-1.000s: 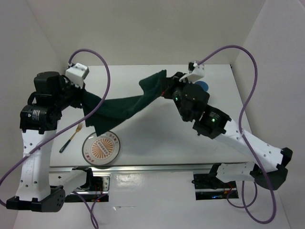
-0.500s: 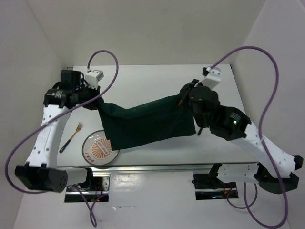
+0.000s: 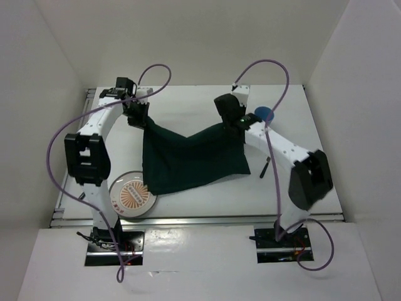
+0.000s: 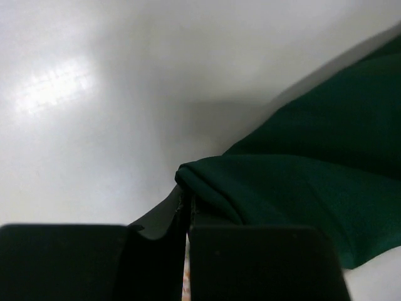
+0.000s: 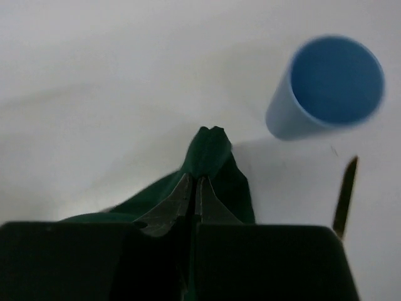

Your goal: Set the dinner table for one person

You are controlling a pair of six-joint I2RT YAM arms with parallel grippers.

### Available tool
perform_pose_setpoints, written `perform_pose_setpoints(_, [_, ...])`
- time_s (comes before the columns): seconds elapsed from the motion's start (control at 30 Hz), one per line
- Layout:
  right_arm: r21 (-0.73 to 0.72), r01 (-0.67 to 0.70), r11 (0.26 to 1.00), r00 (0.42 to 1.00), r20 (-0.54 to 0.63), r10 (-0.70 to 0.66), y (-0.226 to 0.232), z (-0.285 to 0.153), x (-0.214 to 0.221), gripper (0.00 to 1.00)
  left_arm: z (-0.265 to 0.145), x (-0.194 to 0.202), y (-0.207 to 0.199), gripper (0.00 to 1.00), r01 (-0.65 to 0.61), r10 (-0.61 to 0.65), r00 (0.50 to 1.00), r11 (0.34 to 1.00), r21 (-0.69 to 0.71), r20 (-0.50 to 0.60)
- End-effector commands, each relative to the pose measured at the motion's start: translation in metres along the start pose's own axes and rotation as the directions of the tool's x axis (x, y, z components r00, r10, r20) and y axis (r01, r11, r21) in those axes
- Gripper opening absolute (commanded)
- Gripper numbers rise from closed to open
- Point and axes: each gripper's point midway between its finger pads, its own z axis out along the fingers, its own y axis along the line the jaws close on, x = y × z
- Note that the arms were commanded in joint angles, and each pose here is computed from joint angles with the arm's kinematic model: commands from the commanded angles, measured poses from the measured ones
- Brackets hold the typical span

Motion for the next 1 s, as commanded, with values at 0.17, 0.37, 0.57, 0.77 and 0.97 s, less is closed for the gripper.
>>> perform_pose_setpoints(0.17, [-0.032,-0.023,0.999,0.998,0.055,0.025,0.053,0.107,-0.059,0.63,0.058,-0.083,0.06,0.28,0.13,-0.13,0.989,0.992,0.002,0.075])
perform_pose_setpoints(0.37, [-0.106,0.087,0.991,0.985,0.157,-0.069,0.08,0.075,-0.104,0.74,0.055,-0.092,0.102,1.0,0.197,-0.182,0.974,0.975,-0.104,0.136])
perform_pose_setpoints(0.57, [-0.275,0.117,0.954,0.992,-0.003,-0.123,0.075,0.029,-0.072,0.74,0.016,-0.084,0.108,1.0,0.218,-0.201,0.967,0.971,-0.098,0.157])
perform_pose_setpoints(0.77, [-0.304,0.025,0.952,0.939,-0.319,-0.126,0.023,-0.023,0.039,0.74,0.019,0.004,0.081,1.0,0.153,-0.155,0.987,0.987,-0.039,-0.046])
perform_pose_setpoints(0.97, [-0.289,-0.162,0.944,0.875,-0.485,0.002,-0.011,-0.045,0.106,0.78,0.041,0.046,0.053,1.0,0.045,-0.051,0.988,0.998,-0.045,-0.142])
